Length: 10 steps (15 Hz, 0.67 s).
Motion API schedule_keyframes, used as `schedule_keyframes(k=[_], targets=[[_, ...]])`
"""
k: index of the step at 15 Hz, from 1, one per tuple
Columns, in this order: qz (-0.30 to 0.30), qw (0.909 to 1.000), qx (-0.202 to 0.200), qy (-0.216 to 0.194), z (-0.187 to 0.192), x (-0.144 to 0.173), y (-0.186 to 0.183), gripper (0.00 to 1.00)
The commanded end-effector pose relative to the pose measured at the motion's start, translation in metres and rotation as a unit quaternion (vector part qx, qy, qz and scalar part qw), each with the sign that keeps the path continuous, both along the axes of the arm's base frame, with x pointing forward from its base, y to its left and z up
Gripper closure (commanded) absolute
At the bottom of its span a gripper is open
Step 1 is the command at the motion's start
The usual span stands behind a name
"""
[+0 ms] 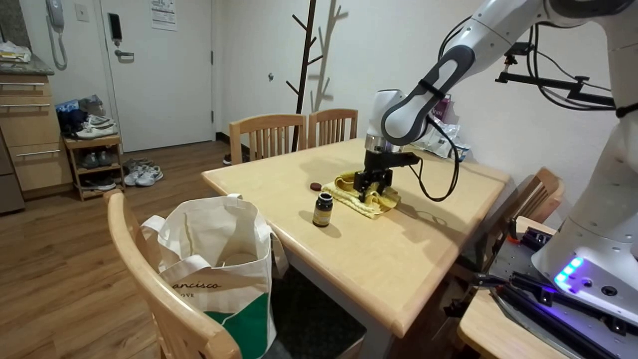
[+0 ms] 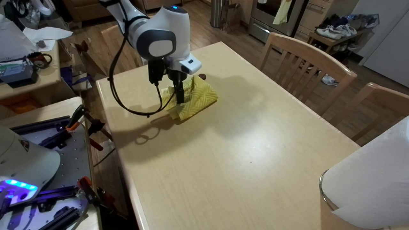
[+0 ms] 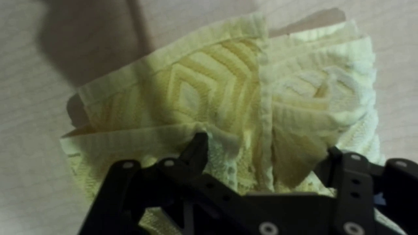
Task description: Pick the yellow towel and put it inside the bag
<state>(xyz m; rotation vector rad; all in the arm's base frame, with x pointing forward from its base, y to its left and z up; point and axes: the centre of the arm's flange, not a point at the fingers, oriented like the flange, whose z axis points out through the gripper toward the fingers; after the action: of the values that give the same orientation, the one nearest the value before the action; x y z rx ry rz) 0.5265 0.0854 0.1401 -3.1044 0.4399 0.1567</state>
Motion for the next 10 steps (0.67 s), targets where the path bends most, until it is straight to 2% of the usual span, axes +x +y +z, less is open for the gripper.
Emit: schedule_keyframes(k=[1,4,8,10], targets=[[0.013,0.9999,0.000,-0.001,-0.004,0.000,-0.001,0.54],[0.007,0.9999,0.006,-0.006,-0.001,0.001,0.001,0.73],[-0.025,0.9986,0.037,-0.029,0.018,0.006,-0.002,0.97],[-0.047,0.9961,0.053,-0.053,0.040,0.012,-0.005,0.96]])
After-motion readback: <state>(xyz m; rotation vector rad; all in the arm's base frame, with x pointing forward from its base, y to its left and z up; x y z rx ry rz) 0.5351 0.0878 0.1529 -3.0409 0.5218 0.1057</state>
